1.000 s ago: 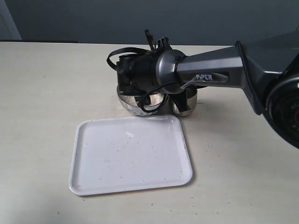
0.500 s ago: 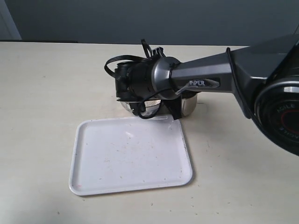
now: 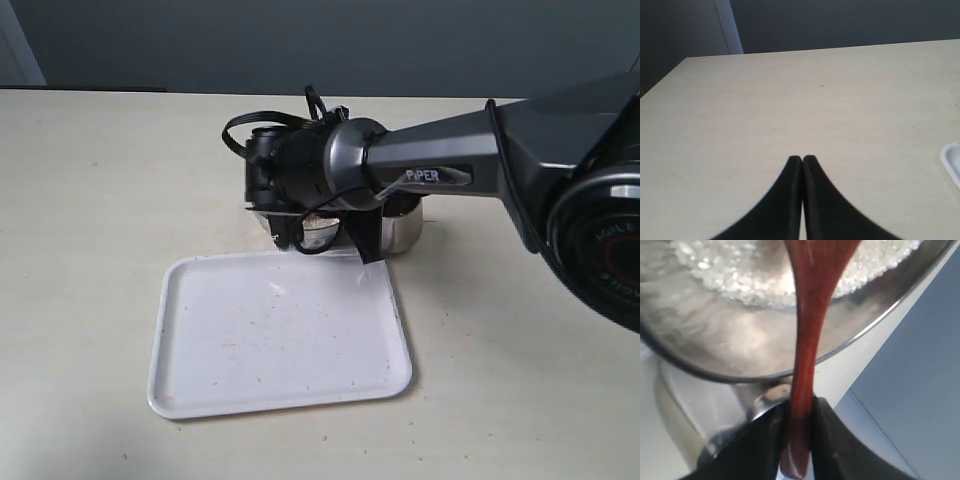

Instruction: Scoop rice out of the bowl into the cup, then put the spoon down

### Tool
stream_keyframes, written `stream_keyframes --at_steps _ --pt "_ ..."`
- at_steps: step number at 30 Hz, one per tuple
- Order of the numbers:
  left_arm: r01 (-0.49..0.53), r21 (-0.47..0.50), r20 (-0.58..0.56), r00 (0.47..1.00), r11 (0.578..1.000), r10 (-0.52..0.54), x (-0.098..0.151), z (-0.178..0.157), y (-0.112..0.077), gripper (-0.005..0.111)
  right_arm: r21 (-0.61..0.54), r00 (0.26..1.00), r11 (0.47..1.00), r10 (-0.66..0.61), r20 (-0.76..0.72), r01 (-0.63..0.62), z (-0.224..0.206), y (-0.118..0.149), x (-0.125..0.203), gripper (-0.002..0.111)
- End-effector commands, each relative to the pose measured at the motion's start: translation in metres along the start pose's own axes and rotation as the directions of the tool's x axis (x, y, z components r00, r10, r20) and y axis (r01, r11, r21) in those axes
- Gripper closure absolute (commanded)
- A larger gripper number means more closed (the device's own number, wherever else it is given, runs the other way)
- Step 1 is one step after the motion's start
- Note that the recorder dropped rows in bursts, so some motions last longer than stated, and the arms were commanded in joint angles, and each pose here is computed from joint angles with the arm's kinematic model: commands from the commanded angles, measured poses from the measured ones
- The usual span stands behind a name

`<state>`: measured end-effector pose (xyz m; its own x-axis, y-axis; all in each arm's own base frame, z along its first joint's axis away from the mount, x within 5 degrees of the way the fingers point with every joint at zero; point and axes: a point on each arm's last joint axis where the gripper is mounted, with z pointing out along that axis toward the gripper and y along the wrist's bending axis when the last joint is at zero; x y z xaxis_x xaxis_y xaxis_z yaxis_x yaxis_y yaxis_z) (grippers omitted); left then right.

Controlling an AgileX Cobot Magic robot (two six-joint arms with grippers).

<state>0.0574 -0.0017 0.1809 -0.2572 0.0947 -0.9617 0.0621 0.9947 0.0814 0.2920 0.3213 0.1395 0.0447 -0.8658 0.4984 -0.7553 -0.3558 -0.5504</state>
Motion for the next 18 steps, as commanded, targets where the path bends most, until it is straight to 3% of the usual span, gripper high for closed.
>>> stream_keyframes --at_steps 1,18 --pt "0.003 0.001 0.017 1.0 1.0 -0.003 -0.004 -0.001 0.0 0.106 -0.101 0.999 0.994 0.046 -0.008 -0.047 0.005 0.006 0.004 0.109" --pt "0.003 0.001 0.017 1.0 1.0 -0.003 -0.004 -0.001 0.0 0.106 -0.175 0.984 0.971 0.173 0.033 -0.164 -0.005 -0.006 0.026 0.109"
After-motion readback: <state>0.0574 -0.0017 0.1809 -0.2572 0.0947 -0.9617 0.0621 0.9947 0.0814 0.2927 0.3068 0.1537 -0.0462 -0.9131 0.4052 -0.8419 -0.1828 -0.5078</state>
